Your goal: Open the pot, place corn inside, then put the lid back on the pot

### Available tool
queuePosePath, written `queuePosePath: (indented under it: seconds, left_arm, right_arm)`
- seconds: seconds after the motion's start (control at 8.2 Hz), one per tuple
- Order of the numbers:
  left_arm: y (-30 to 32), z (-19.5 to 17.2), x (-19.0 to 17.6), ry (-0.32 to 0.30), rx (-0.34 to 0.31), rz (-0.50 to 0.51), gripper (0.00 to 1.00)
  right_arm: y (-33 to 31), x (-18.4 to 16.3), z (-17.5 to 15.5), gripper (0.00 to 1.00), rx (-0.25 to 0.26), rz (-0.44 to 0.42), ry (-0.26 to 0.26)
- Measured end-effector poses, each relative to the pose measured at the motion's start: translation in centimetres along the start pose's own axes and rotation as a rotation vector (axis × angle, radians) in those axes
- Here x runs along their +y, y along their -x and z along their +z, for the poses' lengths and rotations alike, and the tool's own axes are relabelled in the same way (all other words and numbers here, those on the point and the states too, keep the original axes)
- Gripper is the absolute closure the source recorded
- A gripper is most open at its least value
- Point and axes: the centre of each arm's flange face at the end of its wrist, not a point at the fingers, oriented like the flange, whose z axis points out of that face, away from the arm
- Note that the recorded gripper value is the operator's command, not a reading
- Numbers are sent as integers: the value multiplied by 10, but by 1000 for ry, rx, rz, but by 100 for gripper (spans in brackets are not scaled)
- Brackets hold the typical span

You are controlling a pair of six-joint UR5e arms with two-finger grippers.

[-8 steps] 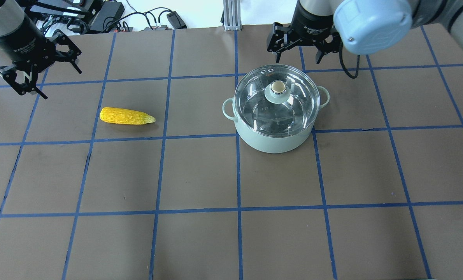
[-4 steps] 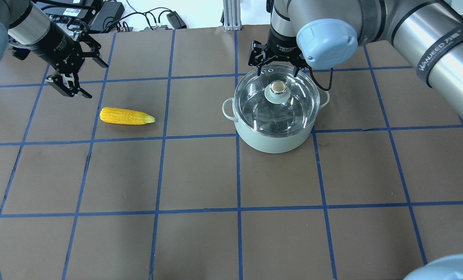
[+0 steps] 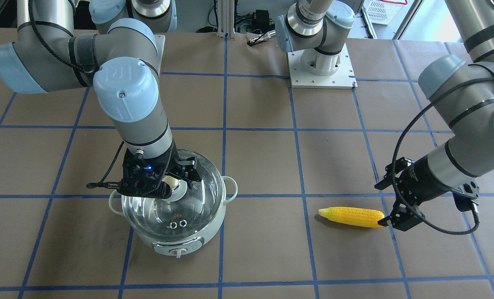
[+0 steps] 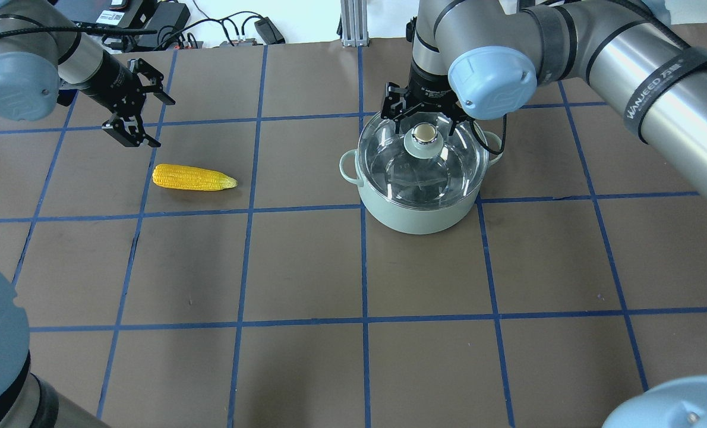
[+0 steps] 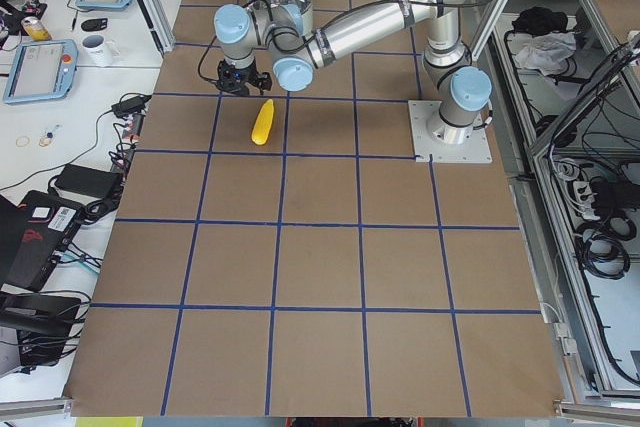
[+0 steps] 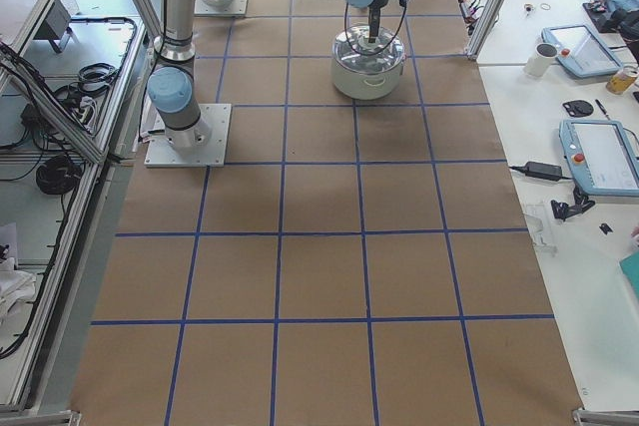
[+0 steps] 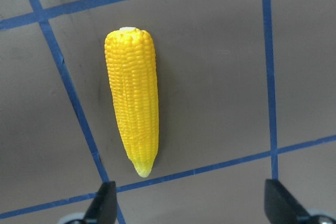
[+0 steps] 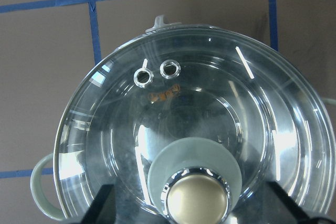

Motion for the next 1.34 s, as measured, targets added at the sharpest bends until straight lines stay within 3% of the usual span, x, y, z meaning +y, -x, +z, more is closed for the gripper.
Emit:
queuePosePath:
  seconds: [0.37, 0.85, 1.1, 1.34]
  left_arm:
    - [-5, 30, -33, -5, 8, -144, 0]
    - [-5, 59, -46, 6, -23, -173, 0]
    - [-3, 70, -48, 14, -43, -180, 0]
    - [9, 84, -49, 28, -81, -196, 0]
  right_arm:
    - [-2, 2, 6, 3, 4, -6, 10]
    - [-2, 4, 13, 19, 1, -8, 25]
    - [-3, 5, 16, 32, 6, -21, 28]
    - [-3, 5, 16, 57, 10, -32, 26]
